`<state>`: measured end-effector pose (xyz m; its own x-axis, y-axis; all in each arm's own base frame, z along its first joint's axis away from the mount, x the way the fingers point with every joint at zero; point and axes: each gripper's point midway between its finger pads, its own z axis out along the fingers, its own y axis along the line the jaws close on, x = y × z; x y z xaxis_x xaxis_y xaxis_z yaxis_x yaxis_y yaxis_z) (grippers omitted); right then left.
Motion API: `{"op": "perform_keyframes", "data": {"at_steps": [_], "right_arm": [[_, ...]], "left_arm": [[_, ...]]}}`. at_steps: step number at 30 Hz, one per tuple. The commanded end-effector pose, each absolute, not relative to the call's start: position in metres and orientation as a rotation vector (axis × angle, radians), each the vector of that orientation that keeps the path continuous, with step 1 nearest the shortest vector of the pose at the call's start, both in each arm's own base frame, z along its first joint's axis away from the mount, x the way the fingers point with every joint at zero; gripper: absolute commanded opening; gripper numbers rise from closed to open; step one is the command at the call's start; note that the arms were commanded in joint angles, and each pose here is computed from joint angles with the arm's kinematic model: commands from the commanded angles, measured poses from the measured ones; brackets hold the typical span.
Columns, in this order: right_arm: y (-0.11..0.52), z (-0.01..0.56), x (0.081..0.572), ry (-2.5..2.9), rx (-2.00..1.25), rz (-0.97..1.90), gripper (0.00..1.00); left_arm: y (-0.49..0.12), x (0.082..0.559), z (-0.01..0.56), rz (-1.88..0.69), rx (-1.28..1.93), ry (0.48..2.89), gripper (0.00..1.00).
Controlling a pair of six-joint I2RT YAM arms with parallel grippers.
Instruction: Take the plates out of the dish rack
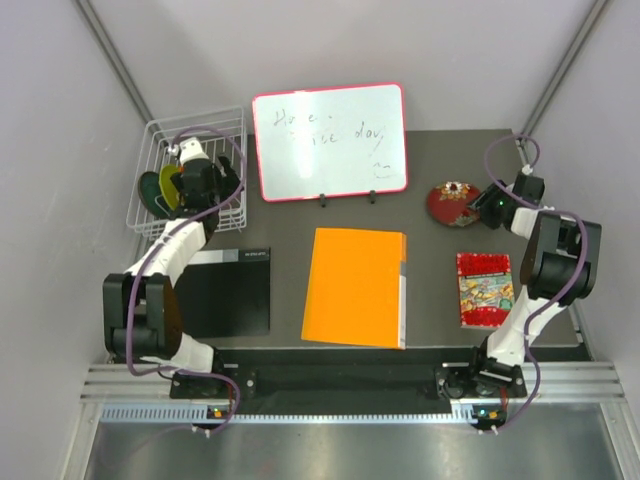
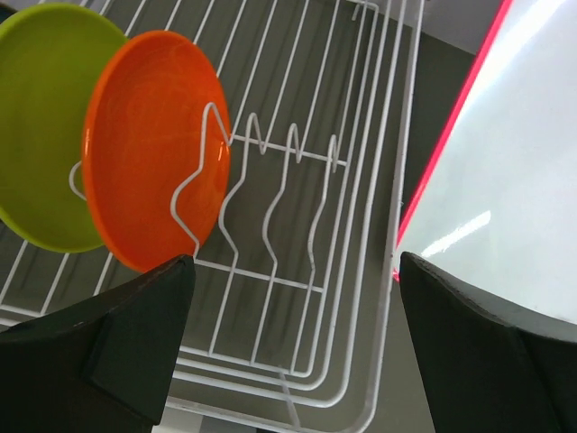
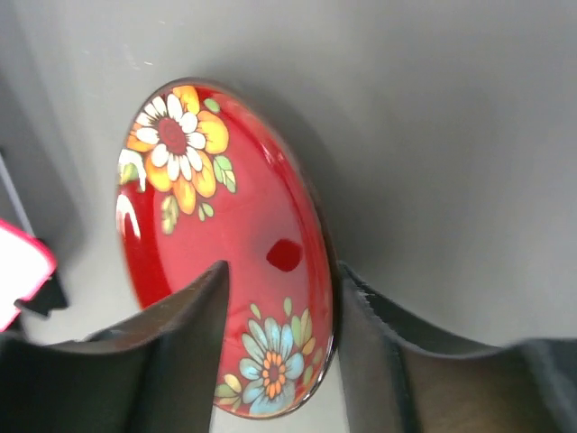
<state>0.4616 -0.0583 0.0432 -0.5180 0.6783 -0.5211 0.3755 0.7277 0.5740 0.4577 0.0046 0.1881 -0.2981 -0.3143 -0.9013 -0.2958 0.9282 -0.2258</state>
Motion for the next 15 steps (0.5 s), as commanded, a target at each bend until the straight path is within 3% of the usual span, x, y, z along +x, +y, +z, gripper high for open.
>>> {"op": "perform_keyframes", "data": {"at_steps": [1, 4, 15], "right_arm": [[-0.072, 0.048, 0.468, 2.157, 0.780, 0.432, 0.52], [-0.077, 0.049, 0.464, 2.179, 0.785, 0.383, 0.60], [-0.058, 0.123, 0.422, 2.112, 0.654, 0.310, 0.65]], "left_arm": [[0.016, 0.467, 0.205, -0.010, -0.458, 1.854, 0.99], [0.025, 0.468, 0.203, 0.002, -0.482, 1.849, 0.99], [0.058, 0.476, 0.211, 0.189, -0.548, 1.786, 0.99]]}}
